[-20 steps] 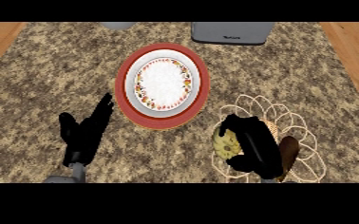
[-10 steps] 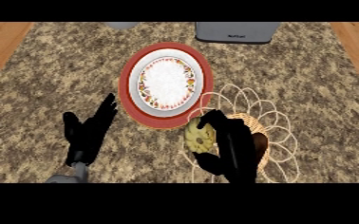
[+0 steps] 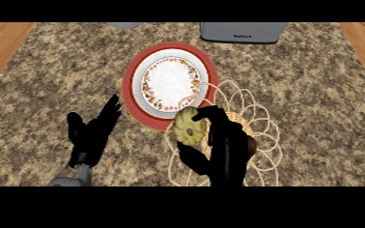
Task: Pick the squash from the placemat and place it in the plate
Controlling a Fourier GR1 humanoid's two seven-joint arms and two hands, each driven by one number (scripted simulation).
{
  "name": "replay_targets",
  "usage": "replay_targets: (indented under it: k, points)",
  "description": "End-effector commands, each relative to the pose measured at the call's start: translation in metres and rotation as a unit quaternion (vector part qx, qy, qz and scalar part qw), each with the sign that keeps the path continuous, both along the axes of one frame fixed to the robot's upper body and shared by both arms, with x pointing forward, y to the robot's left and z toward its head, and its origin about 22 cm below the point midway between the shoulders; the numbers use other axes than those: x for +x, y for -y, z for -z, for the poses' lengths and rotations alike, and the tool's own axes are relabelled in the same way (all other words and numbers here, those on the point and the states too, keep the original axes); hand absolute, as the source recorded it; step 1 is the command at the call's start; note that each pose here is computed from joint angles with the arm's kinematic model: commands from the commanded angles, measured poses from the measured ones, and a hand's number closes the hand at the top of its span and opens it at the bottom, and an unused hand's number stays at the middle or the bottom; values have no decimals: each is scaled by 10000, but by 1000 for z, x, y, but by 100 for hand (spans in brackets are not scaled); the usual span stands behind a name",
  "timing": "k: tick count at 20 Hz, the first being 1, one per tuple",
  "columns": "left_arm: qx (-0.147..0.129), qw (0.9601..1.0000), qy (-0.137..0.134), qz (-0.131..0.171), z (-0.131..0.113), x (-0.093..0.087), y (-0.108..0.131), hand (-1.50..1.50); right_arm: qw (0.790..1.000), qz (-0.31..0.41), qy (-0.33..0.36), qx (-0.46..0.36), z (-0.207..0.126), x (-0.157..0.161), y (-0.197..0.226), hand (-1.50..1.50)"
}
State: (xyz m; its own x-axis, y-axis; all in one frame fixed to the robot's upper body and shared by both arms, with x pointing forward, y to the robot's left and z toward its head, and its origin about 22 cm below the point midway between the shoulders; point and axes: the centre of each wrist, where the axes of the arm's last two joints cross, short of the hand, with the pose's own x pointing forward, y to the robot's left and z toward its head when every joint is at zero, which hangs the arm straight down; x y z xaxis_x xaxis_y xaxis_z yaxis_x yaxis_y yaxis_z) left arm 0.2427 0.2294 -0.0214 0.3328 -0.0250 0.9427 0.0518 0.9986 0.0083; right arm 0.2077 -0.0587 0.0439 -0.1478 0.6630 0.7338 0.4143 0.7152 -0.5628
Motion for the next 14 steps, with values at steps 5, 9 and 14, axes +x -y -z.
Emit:
replay_targets:
  k: [5,9,14]
  points:
    - [-75,9996,-266,-44,9,-3,-2,0,9925,1140,419,137,-9,43,-11,150]
    - [-8,9998,-201,-20,9,1,11,0,9884,1447,469,21,-17,70,-24,150]
    - [34,10000,-41,75,0,3,4,0,9823,1810,482,-20,-11,106,-26,150]
